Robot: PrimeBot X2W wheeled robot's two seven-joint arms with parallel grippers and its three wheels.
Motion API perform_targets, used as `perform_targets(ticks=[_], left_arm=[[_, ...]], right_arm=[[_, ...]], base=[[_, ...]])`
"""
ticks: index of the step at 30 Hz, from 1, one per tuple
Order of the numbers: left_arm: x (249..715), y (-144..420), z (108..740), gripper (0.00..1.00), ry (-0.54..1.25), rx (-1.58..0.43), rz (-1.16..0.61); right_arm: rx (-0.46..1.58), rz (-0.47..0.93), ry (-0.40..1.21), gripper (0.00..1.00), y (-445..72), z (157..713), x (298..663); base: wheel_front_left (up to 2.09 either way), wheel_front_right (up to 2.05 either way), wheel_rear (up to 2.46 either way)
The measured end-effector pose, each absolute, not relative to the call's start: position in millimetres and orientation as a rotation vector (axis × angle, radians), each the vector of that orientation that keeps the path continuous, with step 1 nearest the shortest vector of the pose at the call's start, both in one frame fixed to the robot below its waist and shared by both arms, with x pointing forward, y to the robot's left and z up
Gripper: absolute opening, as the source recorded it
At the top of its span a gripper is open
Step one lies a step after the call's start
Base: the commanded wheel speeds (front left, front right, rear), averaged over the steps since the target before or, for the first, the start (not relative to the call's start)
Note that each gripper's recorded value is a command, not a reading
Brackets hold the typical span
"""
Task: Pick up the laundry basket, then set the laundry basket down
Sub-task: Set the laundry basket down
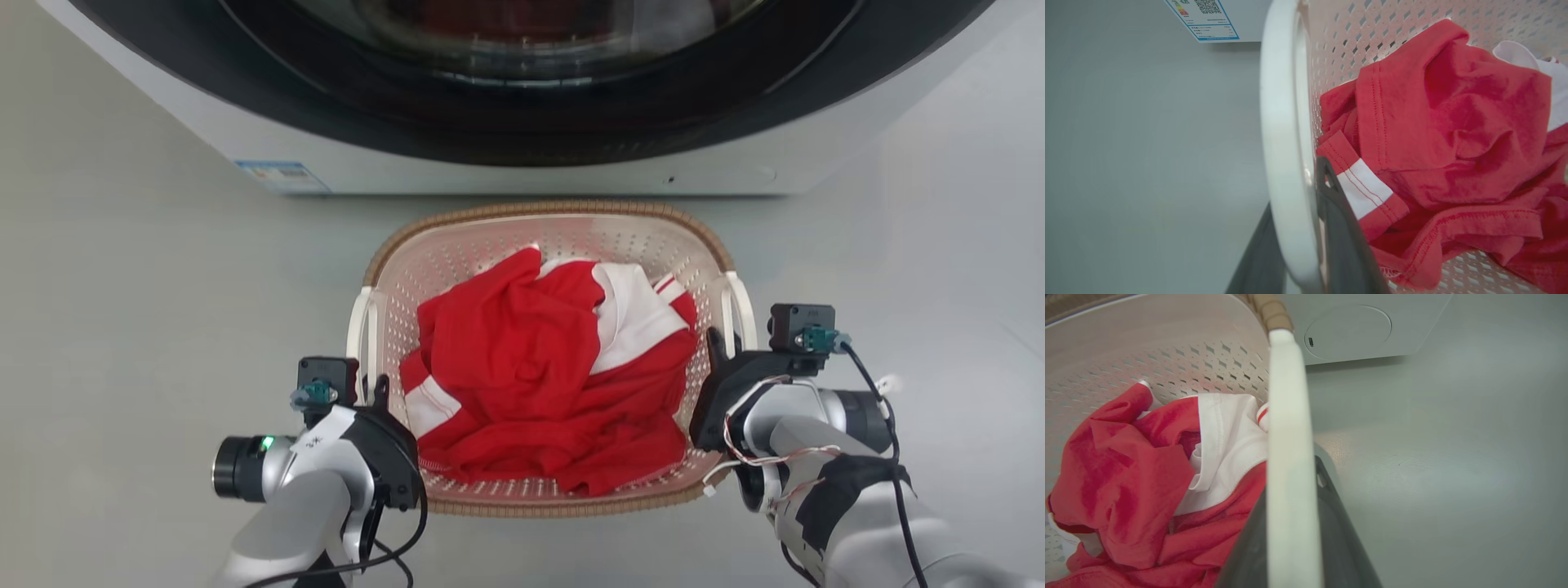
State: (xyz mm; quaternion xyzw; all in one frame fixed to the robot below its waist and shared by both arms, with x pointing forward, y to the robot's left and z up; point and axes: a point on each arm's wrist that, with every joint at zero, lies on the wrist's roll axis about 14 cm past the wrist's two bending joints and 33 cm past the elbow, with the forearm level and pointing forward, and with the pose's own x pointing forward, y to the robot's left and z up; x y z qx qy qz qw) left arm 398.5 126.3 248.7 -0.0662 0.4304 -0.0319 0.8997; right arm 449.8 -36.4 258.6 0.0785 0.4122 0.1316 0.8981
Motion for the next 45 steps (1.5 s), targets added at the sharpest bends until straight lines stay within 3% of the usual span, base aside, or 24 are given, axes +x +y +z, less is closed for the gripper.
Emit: perform_targets(ticks=[14,21,42,43,44,45], left_arm=[[434,128,203,0.00,0.917,-0.136,-0.056],[426,125,175,0.00,0.965,-0.137,-0.057],[432,132,155,0.00,0.973,-0.125,-0.037],[432,132,155,0.00,0.973,-0.125,-0.036],[432,133,155,0.05,0.973,-0.124,-0.035],[432,133,155,0.22,0.971,-0.124,-0.035]], right_arm=[[0.159,0.260,0.896,0.00,-36,200,481],[0.155,0.247,0.960,0.00,-40,166,470],[0.149,0.270,0.968,0.00,-33,142,476],[0.148,0.272,0.968,0.06,-32,142,476],[0.148,0.272,0.967,0.23,-32,142,476],[0.148,0.272,0.967,0.37,-32,142,476]], base=[[0.00,0.00,0.00],[0.00,0.00,0.00],[0.00,0.00,0.00],[0.00,0.00,0.00],[0.00,0.00,0.00],[0.00,0.00,0.00]])
